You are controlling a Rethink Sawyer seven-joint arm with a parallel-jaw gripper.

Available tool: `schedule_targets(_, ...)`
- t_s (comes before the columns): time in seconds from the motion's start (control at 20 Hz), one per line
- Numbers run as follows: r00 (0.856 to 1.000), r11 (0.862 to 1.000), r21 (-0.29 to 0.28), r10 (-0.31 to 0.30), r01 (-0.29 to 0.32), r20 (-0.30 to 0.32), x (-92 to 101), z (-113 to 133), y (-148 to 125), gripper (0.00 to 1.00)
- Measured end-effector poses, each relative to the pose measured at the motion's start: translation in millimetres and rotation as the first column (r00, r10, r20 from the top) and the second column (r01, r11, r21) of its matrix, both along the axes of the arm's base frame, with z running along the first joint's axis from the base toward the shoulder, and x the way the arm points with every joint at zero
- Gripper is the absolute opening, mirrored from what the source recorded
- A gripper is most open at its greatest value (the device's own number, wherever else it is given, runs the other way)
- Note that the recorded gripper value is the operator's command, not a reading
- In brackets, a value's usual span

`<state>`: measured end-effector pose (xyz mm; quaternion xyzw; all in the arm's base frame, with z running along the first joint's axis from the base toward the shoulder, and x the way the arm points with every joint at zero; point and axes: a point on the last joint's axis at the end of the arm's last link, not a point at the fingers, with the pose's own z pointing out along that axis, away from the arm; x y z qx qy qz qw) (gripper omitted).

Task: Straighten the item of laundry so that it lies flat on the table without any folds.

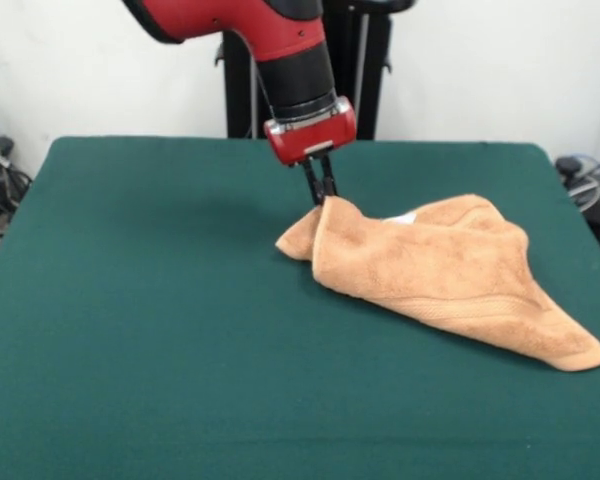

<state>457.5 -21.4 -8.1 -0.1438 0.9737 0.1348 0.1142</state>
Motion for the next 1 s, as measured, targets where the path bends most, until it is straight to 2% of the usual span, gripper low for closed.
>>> schedule_targets(0.4, 0.994, 1.0, -0.021, 0.013, -0.015, -0.105, -1.8, 15.5, -12.9, 0.0)
schedule_targets(1.0, 0.981, 0.999, -0.012, -0.037, 0.035, -0.192, -6.2, 17.5, -54.9, 0.0)
